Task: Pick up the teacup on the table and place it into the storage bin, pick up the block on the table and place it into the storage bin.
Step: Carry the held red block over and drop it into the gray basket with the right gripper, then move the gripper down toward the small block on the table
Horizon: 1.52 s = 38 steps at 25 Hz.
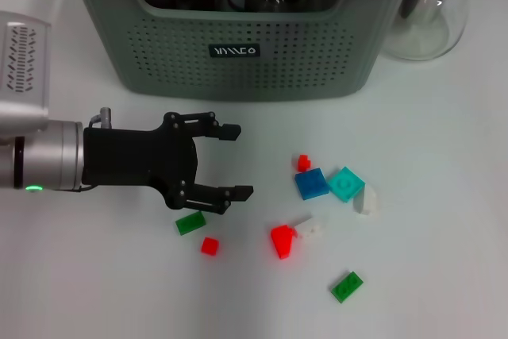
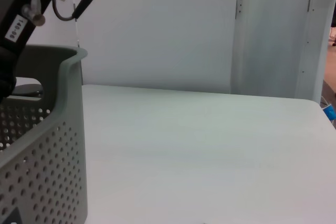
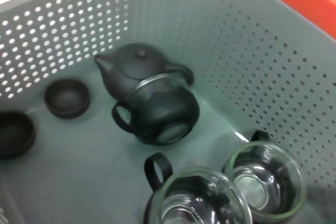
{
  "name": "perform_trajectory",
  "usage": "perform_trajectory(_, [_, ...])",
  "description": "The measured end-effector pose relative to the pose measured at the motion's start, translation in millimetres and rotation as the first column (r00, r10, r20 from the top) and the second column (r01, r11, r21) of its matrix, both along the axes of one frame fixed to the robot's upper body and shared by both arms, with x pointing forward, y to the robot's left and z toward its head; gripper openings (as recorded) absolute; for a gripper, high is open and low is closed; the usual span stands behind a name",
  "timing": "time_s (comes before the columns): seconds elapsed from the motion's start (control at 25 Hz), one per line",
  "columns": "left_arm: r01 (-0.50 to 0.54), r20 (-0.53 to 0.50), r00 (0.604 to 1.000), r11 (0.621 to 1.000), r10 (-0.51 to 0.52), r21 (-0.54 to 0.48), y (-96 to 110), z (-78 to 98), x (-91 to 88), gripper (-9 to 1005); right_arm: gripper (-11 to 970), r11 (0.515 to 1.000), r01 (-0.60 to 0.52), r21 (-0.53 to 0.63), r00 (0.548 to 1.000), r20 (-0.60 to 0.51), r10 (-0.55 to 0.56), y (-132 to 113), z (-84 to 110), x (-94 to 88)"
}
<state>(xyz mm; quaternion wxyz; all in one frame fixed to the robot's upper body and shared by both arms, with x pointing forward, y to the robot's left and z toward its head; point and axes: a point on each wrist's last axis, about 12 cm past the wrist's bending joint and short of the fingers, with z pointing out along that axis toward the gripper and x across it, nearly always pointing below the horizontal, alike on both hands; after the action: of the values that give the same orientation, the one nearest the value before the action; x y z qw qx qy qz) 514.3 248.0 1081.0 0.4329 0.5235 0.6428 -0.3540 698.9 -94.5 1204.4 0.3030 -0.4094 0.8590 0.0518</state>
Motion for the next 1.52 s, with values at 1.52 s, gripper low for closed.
perform_trajectory(1.52, [0.032,-0.014,0.999,0.999,-0.032,-0.028,1,0.4,-8.0,857,732,0.768,-0.376,0.518,0.910,0.051,0.411,-105,86.4,-109.2])
